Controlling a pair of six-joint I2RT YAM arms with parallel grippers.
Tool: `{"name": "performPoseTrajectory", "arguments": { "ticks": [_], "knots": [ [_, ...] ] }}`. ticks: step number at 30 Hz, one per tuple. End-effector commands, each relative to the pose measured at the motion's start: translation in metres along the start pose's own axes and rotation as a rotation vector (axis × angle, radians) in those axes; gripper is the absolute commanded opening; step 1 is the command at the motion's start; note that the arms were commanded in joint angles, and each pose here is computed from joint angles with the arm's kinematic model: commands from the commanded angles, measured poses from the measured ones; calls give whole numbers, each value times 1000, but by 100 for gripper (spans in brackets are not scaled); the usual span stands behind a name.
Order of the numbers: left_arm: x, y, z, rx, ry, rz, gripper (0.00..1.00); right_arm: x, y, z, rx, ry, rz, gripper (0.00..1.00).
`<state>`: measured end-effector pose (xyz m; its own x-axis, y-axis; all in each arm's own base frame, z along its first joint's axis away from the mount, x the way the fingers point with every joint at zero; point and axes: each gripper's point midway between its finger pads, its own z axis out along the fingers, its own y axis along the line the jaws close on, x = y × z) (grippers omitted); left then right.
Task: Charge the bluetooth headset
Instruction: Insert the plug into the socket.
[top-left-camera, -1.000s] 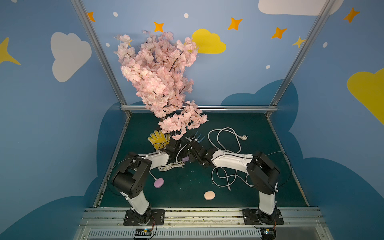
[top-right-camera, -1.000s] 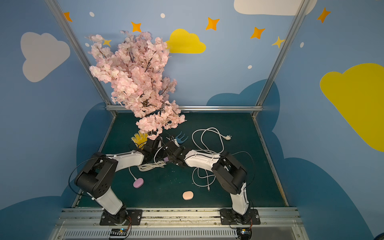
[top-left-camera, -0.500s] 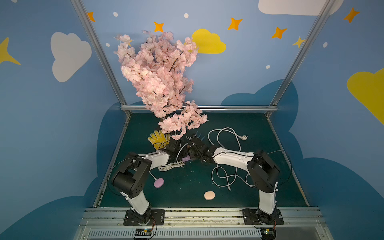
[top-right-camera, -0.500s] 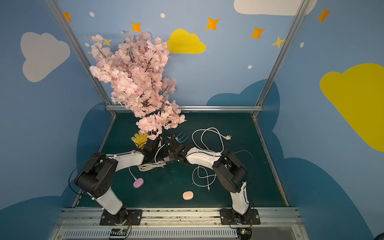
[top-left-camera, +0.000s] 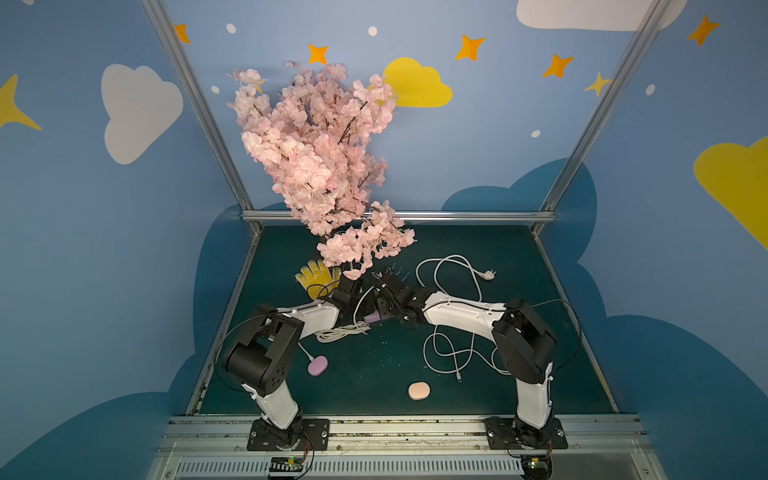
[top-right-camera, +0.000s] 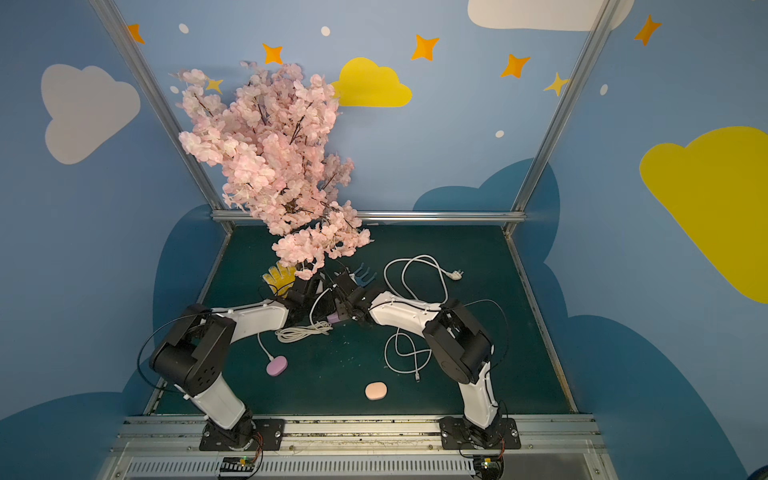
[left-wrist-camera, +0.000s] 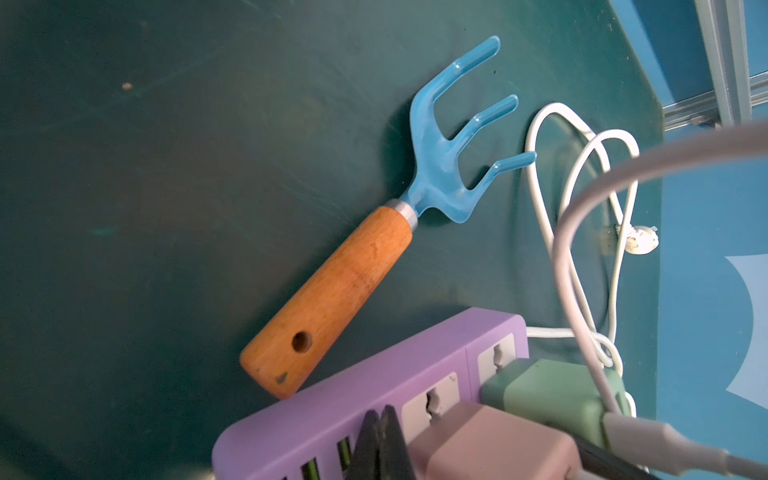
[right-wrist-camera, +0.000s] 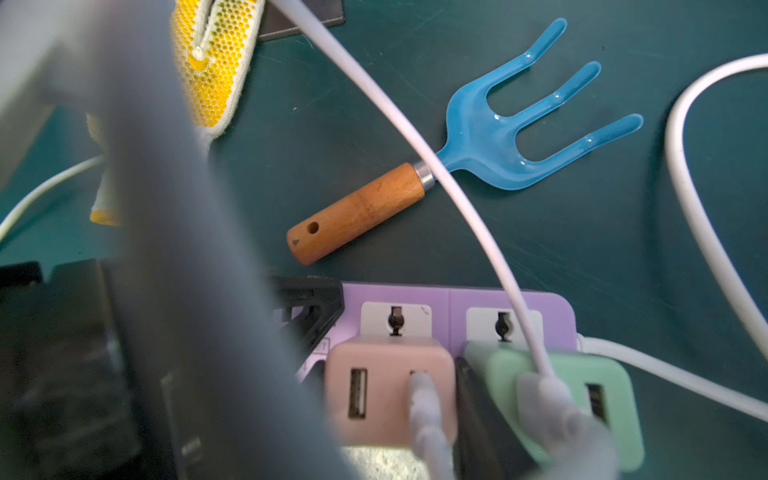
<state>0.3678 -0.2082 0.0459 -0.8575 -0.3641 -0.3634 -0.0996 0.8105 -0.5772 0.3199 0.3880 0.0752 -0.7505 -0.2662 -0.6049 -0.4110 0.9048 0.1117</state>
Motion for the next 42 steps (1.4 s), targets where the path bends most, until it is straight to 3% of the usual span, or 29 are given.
{"name": "performPoseTrajectory", "arguments": {
  "ticks": [1,13,30,40,42],
  "knots": [
    [24,31,12,-111,83,-5,3,118,-20,35,52,391,-10,0],
    [22,28,18,-87,84,1,3,140,-8,31,-13,471,-47,0],
    [12,33,13,-104,58,-6,3,191,-10,20,-27,785,-123,0],
    [11,34,14,-112,58,-7,3,195,-14,15,-15,798,-125,0],
    [10,33,15,-109,57,-8,3,193,-13,15,-17,792,-125,21]
  ]
}}
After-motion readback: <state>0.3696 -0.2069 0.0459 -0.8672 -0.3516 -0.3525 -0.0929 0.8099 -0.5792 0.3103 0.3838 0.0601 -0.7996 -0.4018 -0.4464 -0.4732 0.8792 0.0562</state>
